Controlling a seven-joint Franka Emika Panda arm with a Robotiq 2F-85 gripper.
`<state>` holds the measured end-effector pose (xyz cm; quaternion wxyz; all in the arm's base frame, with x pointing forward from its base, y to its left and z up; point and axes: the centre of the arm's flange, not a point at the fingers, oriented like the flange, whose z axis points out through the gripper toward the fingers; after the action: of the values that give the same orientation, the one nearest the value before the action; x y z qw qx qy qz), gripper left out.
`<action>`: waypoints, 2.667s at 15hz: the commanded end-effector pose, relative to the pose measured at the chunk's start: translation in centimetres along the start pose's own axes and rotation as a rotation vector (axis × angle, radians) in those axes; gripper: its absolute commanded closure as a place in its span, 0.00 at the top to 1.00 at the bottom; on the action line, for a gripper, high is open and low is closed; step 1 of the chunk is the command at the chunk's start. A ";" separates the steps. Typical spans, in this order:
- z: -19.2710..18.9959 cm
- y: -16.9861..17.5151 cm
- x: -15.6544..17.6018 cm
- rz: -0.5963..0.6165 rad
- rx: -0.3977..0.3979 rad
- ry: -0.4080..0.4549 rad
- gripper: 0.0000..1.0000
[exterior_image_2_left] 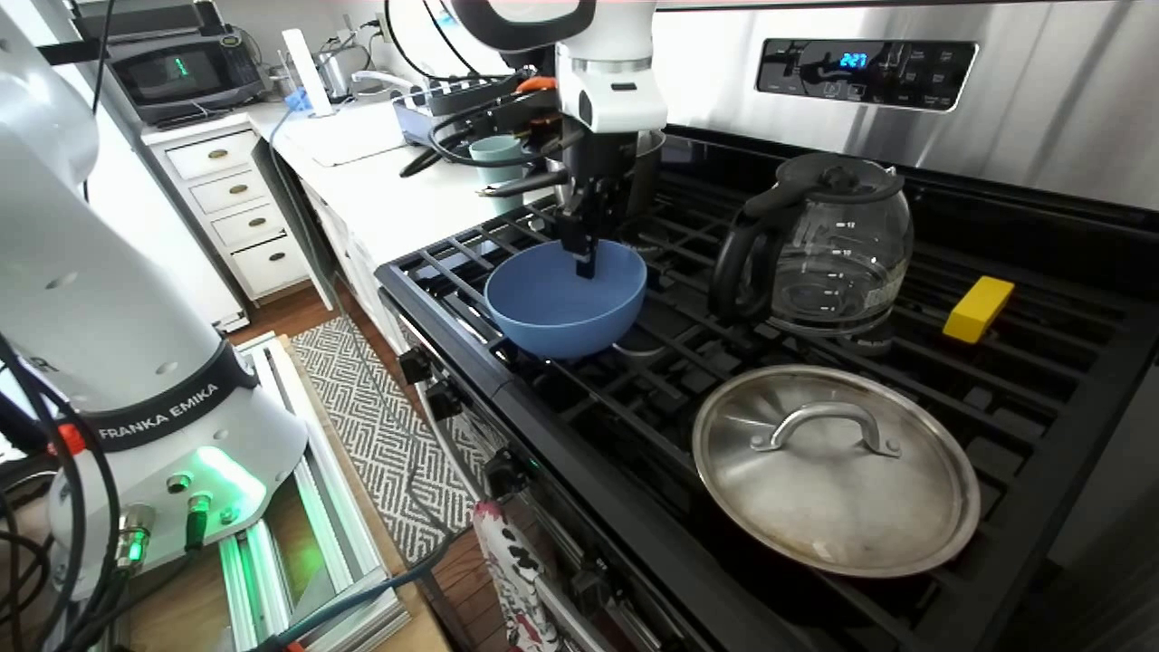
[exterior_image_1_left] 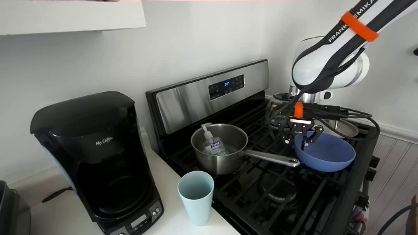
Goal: Move the blue bowl backward on the stove
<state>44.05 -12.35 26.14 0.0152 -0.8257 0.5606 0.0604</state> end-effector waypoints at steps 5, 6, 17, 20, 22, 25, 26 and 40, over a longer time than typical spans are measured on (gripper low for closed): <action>-1.2 -0.1 -1.4 -0.091 -0.064 0.018 0.00; -2.0 0.0 -2.0 -0.109 -0.091 0.013 0.01; -6.4 1.1 -7.1 -0.605 -0.392 -0.053 0.01; -5.6 0.9 -7.0 -0.605 -0.376 -0.062 0.05; -5.6 0.7 -7.3 -0.636 -0.379 -0.065 0.01; -4.6 -0.1 -7.6 -0.849 -0.420 -0.025 0.01; -4.6 -0.3 -7.8 -0.901 -0.423 -0.021 0.01; -7.2 -6.9 -7.8 -1.530 -0.423 -0.005 0.01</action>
<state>45.91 -3.66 33.71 -0.0977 -0.9765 -0.1563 0.1119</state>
